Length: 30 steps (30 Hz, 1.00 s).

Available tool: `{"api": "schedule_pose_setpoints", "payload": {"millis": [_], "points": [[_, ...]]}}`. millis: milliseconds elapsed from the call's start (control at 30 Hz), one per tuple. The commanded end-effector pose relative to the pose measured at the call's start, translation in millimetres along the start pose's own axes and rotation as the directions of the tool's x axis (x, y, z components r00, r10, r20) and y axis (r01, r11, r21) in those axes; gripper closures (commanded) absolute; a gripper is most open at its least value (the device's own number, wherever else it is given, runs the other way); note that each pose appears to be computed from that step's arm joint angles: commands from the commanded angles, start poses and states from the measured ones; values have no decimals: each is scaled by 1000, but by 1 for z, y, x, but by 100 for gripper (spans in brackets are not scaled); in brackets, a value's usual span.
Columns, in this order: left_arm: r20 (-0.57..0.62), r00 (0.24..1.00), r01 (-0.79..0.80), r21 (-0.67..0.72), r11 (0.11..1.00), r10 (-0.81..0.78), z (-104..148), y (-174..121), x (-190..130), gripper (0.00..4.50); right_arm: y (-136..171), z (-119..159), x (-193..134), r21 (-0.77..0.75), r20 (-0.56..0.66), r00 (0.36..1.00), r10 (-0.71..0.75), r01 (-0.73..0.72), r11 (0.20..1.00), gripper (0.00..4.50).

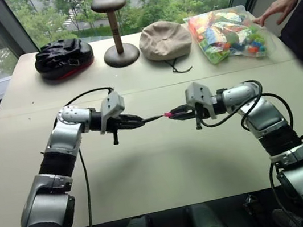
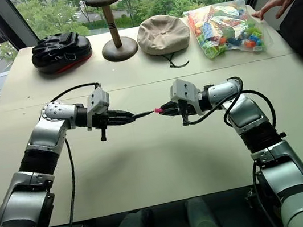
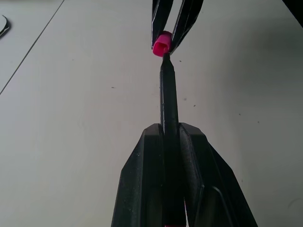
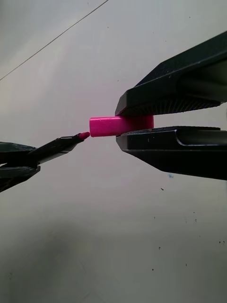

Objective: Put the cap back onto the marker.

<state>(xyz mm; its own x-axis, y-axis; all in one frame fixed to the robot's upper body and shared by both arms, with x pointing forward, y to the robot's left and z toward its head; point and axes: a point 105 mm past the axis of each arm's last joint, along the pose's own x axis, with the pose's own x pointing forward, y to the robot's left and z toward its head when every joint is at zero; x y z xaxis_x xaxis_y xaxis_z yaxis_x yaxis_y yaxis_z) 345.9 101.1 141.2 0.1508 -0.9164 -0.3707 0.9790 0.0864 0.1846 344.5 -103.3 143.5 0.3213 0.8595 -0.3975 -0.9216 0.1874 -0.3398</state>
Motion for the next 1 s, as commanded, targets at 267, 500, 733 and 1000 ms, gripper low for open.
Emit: {"api": "schedule_pose_setpoints", "payload": {"millis": [267, 500, 733, 1000], "points": [[16, 1000, -9, 40, 999, 9, 9, 3, 1, 450, 5, 17, 3, -49, 41, 999, 16, -14, 999, 446], [13, 1000, -16, 43, 999, 16, 8, 6, 1, 450, 8, 20, 3, -54, 46, 999, 23, -21, 998, 446], [8, 1000, 9, 64, 998, -10, 10, 2, 8, 450, 15, 22, 10, -74, 43, 997, 63, -60, 995, 446], [-75, 997, 41, 120, 992, -32, 9, 3, 17, 450, 14, 26, 26, -158, -23, 994, 108, -111, 981, 446]]}}
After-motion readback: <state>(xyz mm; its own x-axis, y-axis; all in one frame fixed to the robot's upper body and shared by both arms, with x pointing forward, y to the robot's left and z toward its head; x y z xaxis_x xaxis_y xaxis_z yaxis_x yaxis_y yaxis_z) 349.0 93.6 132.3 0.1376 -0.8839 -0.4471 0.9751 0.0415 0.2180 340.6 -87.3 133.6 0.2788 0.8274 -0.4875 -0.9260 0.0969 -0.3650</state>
